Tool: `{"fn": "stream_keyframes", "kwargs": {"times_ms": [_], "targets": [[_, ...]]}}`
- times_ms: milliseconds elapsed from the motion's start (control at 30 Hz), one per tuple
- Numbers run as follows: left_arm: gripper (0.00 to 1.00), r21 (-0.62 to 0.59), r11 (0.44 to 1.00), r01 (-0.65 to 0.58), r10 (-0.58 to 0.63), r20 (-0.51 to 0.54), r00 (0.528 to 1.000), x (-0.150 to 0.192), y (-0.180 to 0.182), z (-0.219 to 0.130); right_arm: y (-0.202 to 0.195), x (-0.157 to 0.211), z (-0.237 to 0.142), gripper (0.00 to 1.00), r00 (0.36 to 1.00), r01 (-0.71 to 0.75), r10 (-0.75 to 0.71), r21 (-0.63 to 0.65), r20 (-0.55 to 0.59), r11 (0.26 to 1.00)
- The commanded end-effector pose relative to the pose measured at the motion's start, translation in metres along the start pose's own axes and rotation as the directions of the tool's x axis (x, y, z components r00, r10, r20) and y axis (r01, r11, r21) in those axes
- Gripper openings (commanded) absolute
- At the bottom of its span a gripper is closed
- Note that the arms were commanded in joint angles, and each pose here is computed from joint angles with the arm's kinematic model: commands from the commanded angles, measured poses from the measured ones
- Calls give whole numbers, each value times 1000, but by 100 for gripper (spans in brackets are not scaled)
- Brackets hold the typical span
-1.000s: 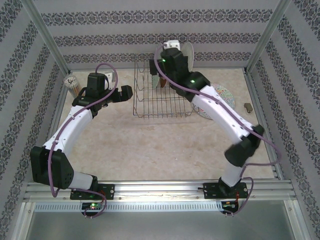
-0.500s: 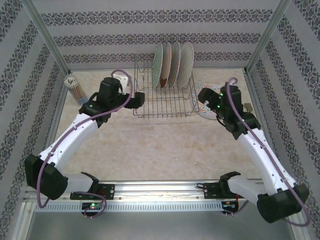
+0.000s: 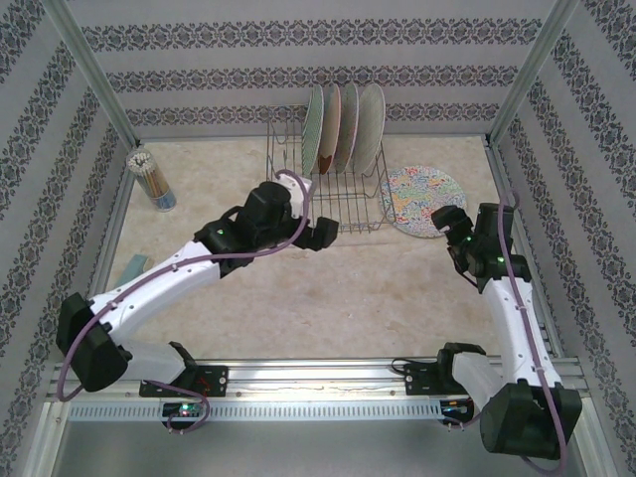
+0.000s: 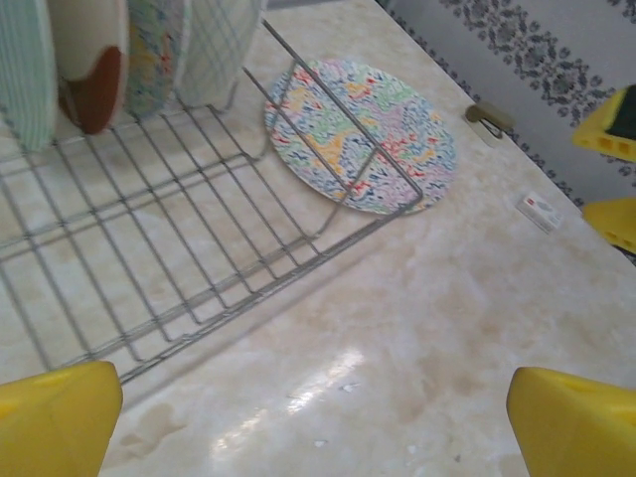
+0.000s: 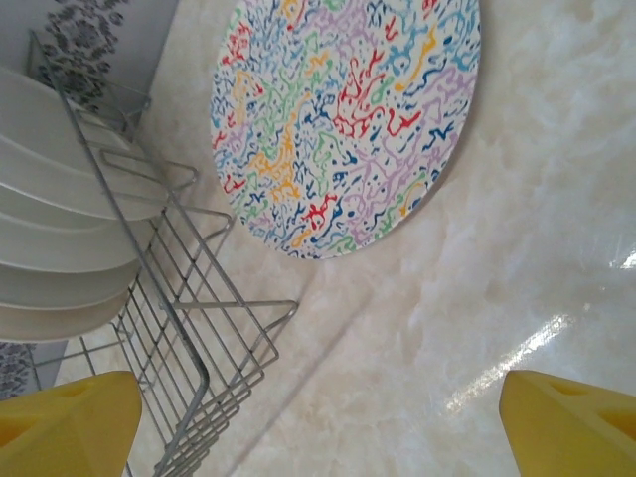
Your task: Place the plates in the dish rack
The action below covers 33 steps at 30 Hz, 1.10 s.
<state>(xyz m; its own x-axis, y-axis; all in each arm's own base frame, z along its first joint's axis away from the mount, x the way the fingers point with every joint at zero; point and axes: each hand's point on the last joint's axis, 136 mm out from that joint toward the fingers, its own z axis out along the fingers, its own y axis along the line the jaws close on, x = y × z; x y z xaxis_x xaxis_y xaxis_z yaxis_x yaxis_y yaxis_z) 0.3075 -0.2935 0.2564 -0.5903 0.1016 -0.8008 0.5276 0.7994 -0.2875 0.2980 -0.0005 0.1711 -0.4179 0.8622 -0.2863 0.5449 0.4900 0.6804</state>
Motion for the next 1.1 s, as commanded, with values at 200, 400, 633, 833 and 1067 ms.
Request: {"fn": "stream_keyframes", "kwargs": {"times_ms": [200, 400, 633, 833, 1067], "targets": [[100, 255, 955, 150, -152, -13, 988, -15, -57, 20, -11, -19, 32, 92, 1000, -17, 17, 8, -3, 1000], [100, 366, 870, 332, -347, -24, 937, -10, -67, 26, -15, -23, 60, 91, 998, 4, -3, 19, -56, 1000], [100, 347, 879, 327, -342, -19, 940, -6, -62, 23, -17, -27, 90, 86, 990, 18, -17, 4, -138, 1000], [100, 323, 900, 293, -296, -43, 954, -1, -62, 25, -21, -33, 110, 80, 988, 2, 0, 9, -153, 1000], [100, 312, 908, 280, -277, -56, 959, 0, -61, 31, -29, -33, 121, 76, 986, -27, 32, 30, -162, 999]]}}
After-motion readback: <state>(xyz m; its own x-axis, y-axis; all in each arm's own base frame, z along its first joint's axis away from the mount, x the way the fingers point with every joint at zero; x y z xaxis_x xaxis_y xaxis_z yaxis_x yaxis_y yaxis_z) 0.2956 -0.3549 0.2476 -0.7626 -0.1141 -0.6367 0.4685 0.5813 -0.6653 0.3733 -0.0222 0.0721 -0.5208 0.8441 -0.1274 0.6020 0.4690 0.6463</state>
